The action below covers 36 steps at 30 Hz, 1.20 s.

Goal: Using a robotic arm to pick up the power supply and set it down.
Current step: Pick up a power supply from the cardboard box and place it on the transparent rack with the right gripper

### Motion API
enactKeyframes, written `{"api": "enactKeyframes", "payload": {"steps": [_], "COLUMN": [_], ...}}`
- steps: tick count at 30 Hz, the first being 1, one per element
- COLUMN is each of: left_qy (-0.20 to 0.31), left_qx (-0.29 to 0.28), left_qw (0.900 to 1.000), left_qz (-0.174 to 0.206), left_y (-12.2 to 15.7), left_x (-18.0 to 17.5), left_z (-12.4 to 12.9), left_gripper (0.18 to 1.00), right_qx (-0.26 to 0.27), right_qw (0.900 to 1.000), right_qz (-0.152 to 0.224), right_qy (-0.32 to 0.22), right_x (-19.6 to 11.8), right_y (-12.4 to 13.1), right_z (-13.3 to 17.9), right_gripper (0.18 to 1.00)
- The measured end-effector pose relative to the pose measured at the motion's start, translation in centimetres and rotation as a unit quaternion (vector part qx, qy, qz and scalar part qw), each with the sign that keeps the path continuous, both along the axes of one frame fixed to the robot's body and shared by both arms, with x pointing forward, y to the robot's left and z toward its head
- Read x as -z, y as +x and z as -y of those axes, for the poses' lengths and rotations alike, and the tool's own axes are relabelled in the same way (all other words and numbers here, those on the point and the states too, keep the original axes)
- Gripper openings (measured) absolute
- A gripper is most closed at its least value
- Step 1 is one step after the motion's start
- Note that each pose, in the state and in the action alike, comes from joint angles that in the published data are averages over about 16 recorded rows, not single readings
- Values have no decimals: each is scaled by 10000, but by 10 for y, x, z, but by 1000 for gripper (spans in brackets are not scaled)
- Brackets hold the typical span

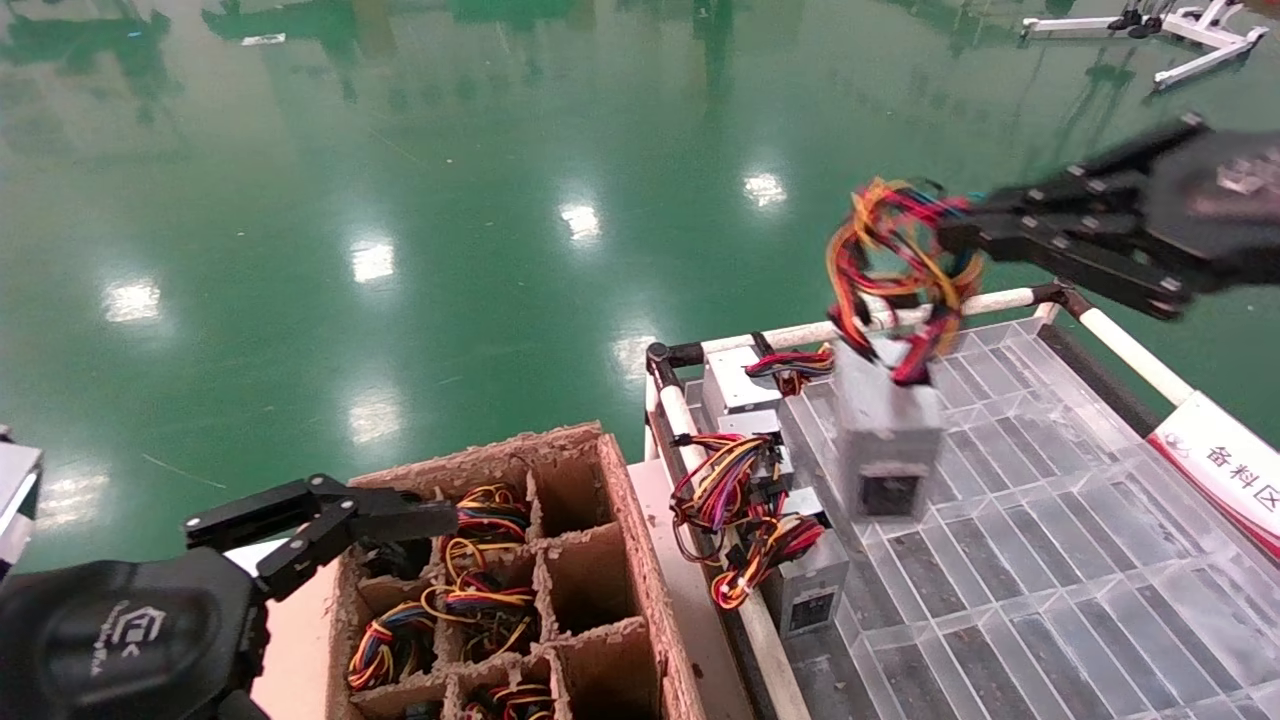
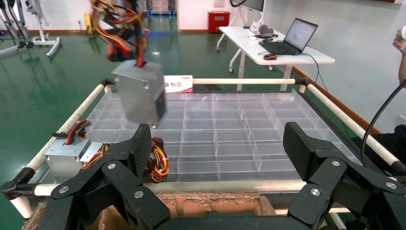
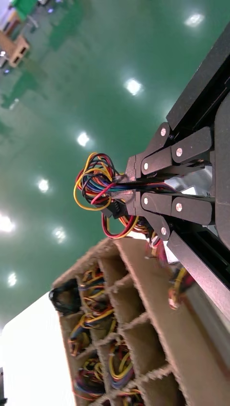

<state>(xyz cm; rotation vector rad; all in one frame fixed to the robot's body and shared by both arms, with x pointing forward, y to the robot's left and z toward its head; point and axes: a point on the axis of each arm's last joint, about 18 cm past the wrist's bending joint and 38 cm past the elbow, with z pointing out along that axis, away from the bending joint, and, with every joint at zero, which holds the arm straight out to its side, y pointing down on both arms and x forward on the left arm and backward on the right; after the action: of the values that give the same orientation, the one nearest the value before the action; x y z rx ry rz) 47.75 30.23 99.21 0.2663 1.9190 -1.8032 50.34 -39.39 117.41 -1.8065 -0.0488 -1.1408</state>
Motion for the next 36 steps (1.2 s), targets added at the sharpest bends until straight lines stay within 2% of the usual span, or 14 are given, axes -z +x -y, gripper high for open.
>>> {"api": "enactKeyframes", "payload": {"steps": [8, 17, 36], "left_qy": [0, 0, 0], "left_qx": [0, 0, 0], "left_qw": [10000, 10000, 10000], "left_qz": [0, 0, 0], "left_y": [0, 0, 0], "left_x": [0, 0, 0], "left_z": [0, 0, 0], "left_gripper": [1000, 1000, 1000], "right_qx": [167, 116, -372], "right_qw": [9988, 9947, 9811], "right_qz": [-455, -1023, -1884], "right_qy": [-25, -62, -227], "right_x": [24, 54, 101], "right_y": [-12, -13, 32], "right_z": [17, 17, -21], "right_gripper": [198, 198, 197]}}
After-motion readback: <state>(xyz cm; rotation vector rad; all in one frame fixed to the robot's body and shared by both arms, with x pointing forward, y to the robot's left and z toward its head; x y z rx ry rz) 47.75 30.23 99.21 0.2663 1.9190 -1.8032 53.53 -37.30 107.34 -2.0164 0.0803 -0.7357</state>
